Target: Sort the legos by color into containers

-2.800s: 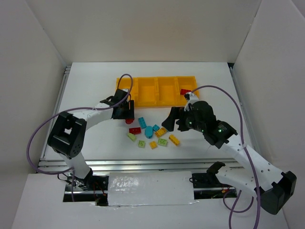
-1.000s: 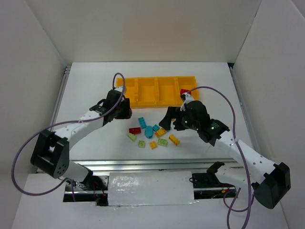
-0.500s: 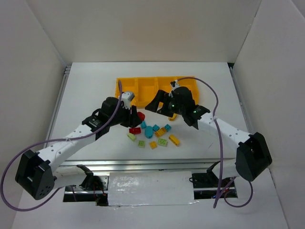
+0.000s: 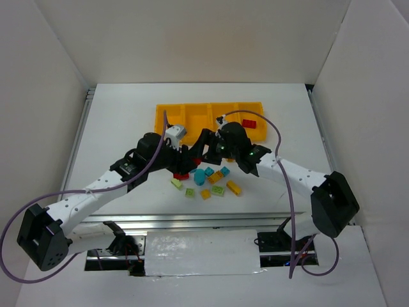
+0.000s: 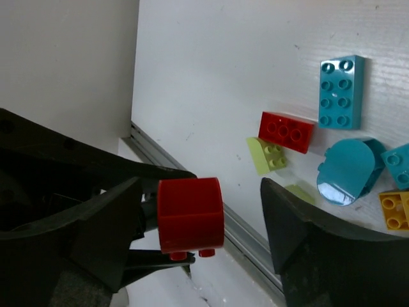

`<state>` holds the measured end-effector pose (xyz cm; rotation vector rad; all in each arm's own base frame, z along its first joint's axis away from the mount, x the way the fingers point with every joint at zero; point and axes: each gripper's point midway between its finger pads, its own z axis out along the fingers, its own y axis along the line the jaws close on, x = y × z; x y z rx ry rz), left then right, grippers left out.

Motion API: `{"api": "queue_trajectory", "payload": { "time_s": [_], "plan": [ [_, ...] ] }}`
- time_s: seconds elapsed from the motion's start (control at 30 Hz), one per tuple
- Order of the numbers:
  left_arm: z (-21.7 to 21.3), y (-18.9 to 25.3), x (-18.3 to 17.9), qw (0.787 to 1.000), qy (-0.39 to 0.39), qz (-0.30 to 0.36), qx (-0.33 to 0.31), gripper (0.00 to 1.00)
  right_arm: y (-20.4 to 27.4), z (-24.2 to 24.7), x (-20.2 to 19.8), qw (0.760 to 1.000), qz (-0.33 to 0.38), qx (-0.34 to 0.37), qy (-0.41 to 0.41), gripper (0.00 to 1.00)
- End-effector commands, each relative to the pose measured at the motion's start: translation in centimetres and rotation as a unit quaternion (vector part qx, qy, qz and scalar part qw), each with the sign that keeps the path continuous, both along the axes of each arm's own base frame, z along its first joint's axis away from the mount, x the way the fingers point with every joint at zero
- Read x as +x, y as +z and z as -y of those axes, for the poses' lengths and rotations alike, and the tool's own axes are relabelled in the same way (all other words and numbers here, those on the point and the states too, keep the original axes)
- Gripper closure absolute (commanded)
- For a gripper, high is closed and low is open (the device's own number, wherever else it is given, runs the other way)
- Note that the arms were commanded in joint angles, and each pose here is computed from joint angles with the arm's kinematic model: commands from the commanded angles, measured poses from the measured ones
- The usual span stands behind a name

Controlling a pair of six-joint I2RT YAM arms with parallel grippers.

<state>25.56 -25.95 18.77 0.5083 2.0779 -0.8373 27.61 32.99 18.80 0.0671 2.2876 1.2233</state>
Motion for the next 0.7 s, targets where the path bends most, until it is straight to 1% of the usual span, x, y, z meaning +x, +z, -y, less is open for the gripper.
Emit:
{"api": "queue_trajectory", "payload": {
  "time_s": [0.0, 0.07, 0.1, 0.13, 0.17, 0.2, 0.23, 0.27, 0.3, 0.33, 0.37, 0.4, 0.43, 0.47, 0.5, 0.57, 0.6, 0.67],
  "plan": [
    [0.7, 2.9, 1.1, 0.998, -0.005, 0.053, -0.015, 1.0, 1.8, -0.2, -1.0, 0.999, 0.012, 0.036, 0.012, 0.21],
    [0.7, 3.0, 1.1, 0.998, -0.003, 0.055, -0.015, 1.0, 1.6, -0.1, -1.4, 0.999, 0.01, 0.035, 0.012, 0.27],
    [0.6, 3.2, 1.2, 0.998, -0.002, 0.057, -0.015, 1.0, 1.5, 0.0, -1.4, 0.999, 0.009, 0.036, 0.011, 0.36],
    [0.6, 3.3, 1.1, 0.998, -0.003, 0.058, -0.016, 1.0, 1.4, 0.0, -1.5, 0.999, 0.007, 0.034, 0.011, 0.43],
    [0.6, 3.5, 1.2, 0.998, -0.002, 0.061, -0.017, 1.0, 1.4, 0.1, -1.5, 0.999, 0.007, 0.036, 0.011, 0.66],
    [0.6, 3.5, 1.1, 0.998, -0.001, 0.061, -0.016, 1.0, 1.6, 0.0, -1.5, 0.999, 0.007, 0.038, 0.011, 0.8],
    [0.5, 3.5, 1.2, 0.998, 0.001, 0.06, -0.015, 0.97, 1.6, 0.1, -1.5, 0.999, 0.006, 0.04, 0.01, 0.9],
    [0.5, 3.7, 1.2, 0.998, 0.001, 0.063, -0.015, 0.89, 1.8, 0.1, -1.6, 0.999, 0.005, 0.043, 0.009, 0.98],
    [0.5, 3.6, 1.2, 0.998, 0.002, 0.061, -0.014, 0.81, 2.1, -0.1, -1.7, 0.999, 0.01, 0.049, 0.012, 1.0],
    [0.4, 3.5, 1.2, 0.998, 0.005, 0.061, -0.013, 0.68, 2.3, -0.1, -1.7, 0.998, 0.013, 0.054, 0.014, 1.0],
    [0.3, 3.7, 1.3, 0.998, 0.011, 0.059, -0.015, 0.31, 2.5, -0.2, -1.8, 0.998, 0.015, 0.058, 0.016, 1.0],
    [0.1, 3.6, 1.3, 0.998, 0.02, 0.054, -0.012, 0.11, 2.6, 0.0, -1.5, 0.998, 0.02, 0.059, 0.011, 1.0],
    [-0.2, 3.6, 1.4, 0.998, 0.031, 0.05, -0.008, 0.01, 2.6, 0.1, -1.1, 0.998, 0.025, 0.054, 0.003, 1.0],
    [-0.9, 4.4, 2.1, 0.997, 0.063, 0.048, -0.007, 0.01, 2.4, 0.9, -0.1, 0.999, 0.035, 0.039, -0.012, 1.0],
    [-1.7, 3.8, 1.9, 0.996, 0.08, 0.028, 0.01, 0.01, 2.3, 1.9, 1.3, 0.998, 0.038, 0.015, -0.042, 1.0],
    [-3.1, 4.8, 2.3, 0.991, 0.132, 0.02, 0.015, 0.01, 1.6, 4.0, 3.5, 0.996, 0.045, -0.025, -0.077, 1.0],
    [-4.3, 4.4, 1.7, 0.988, 0.149, 0.004, 0.032, 0.0, 1.6, 6.5, 5.7, 0.99, 0.044, -0.046, -0.122, 1.0],
    [-6.0, 4.7, 1.4, 0.98, 0.197, -0.01, 0.04, 0.01, 1.2, 9.5, 8.3, 0.981, 0.05, -0.082, -0.168, 1.0]
  ]
}}
